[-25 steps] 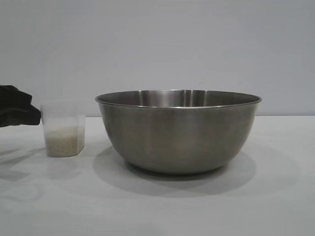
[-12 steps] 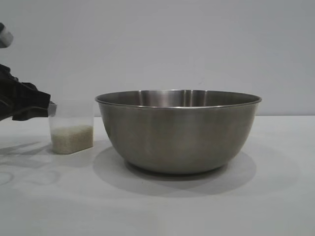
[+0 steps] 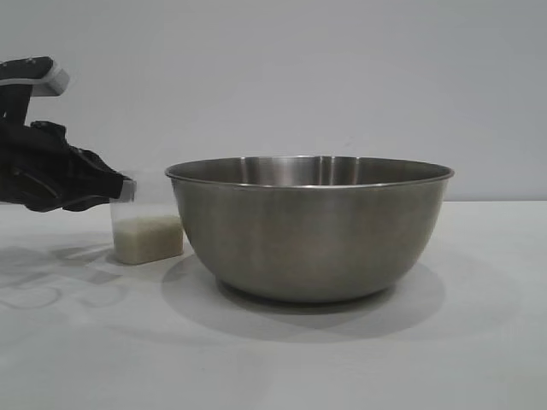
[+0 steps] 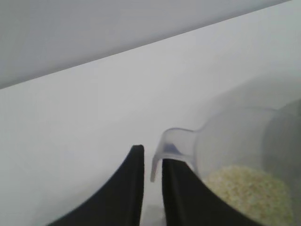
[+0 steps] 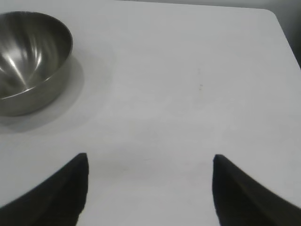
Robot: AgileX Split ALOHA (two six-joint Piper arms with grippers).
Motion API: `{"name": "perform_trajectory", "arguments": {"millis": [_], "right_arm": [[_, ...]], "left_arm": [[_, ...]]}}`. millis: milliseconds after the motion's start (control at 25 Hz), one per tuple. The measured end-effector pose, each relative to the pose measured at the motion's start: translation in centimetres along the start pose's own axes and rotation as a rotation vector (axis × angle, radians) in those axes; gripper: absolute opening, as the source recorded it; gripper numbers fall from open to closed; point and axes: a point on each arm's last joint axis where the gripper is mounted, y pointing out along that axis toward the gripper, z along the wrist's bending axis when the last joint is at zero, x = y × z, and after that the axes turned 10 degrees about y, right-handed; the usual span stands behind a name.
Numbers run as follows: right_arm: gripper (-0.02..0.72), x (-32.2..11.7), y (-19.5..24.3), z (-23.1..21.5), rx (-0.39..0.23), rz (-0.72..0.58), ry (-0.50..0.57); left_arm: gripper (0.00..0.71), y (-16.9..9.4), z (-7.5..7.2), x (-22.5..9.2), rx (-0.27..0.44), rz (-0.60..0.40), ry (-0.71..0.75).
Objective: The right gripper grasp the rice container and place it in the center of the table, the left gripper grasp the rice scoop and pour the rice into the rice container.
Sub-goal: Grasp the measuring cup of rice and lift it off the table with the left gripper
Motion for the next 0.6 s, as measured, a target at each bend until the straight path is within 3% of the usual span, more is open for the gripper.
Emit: {"name": "perform_trajectory", "arguments": {"millis": [280,600], "right_arm": [[0.47,0.0,0.0,0.0,0.0,0.0,0.0],[0.47,0.0,0.0,0.0,0.0,0.0,0.0]], "left_arm": [[0.0,0.0,-0.1,0.4,-0.018,-0.002,0.021],[0.0,-1.1,1.0,5.9,0.015,-0.143,0.138]]}}
